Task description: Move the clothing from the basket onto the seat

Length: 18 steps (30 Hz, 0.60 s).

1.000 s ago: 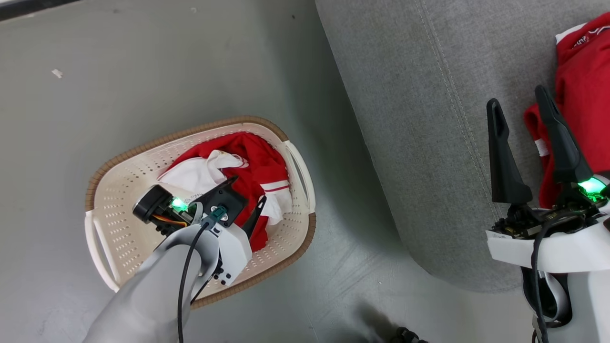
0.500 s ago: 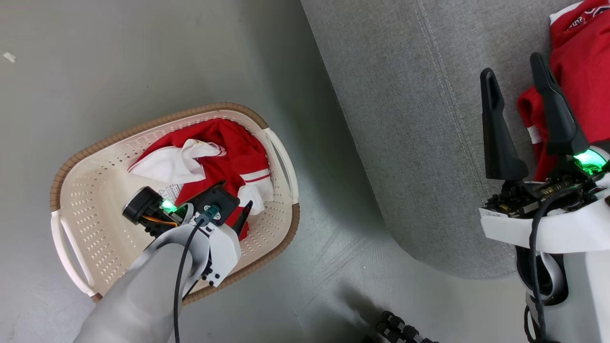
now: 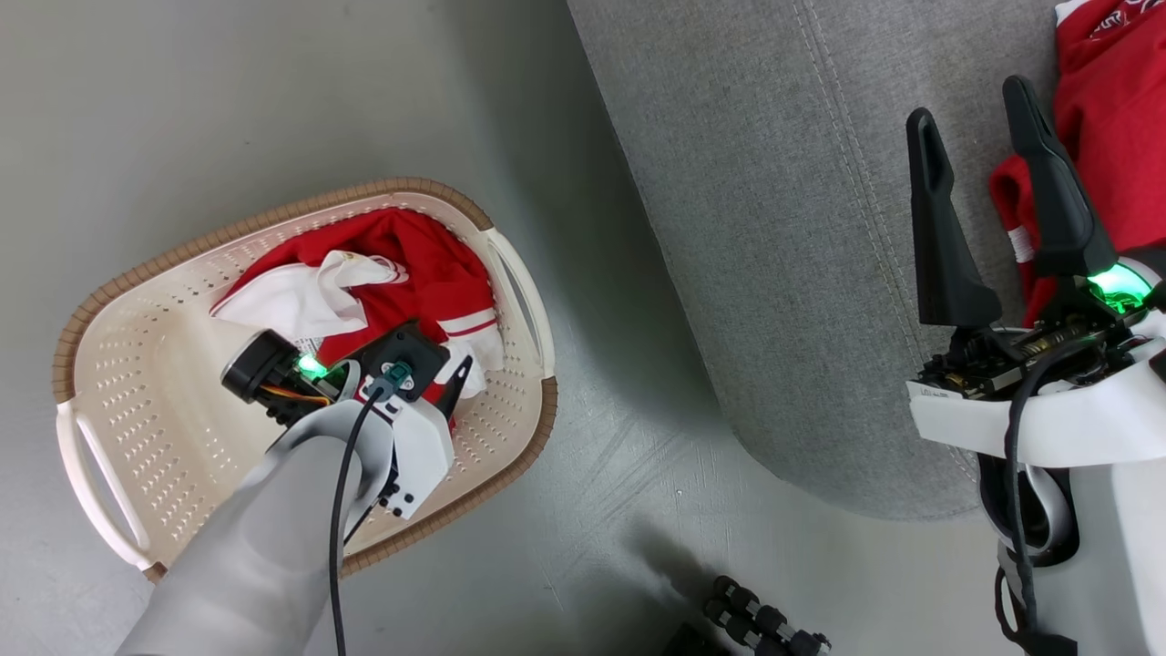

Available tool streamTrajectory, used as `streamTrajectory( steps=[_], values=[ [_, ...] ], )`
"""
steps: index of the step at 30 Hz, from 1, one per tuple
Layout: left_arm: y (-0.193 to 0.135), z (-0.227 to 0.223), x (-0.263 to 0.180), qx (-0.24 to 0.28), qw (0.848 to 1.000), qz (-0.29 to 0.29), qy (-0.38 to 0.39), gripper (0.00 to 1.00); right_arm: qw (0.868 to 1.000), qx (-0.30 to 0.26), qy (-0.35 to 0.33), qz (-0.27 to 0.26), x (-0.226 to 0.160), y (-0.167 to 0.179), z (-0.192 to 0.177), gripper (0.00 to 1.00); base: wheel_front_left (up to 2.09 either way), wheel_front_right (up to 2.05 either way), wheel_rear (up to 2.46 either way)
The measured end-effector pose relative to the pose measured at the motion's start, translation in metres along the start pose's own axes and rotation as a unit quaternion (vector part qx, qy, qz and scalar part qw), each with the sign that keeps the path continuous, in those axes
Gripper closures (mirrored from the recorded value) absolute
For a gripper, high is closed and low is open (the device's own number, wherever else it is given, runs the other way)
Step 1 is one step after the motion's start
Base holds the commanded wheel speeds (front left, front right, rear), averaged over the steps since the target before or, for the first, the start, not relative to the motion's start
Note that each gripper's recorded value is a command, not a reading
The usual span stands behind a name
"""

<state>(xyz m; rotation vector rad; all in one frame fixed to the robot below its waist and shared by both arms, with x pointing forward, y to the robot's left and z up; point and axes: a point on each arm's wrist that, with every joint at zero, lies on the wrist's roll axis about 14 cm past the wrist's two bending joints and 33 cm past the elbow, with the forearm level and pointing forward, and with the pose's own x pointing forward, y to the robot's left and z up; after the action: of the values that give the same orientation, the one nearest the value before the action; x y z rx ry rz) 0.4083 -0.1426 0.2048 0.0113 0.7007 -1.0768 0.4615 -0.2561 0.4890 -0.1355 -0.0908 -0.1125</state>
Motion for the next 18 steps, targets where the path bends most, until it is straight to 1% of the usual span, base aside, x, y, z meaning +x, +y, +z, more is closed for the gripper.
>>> streamTrajectory(
  steps=[18],
  values=[
    [0.004,-0.003,0.017,0.003,1.0,-0.009,0.002,0.0,1.0,-0.002,0.01,-0.001,0.003,-0.001,-0.009,0.0,0.0,0.0,0.0]
  ],
)
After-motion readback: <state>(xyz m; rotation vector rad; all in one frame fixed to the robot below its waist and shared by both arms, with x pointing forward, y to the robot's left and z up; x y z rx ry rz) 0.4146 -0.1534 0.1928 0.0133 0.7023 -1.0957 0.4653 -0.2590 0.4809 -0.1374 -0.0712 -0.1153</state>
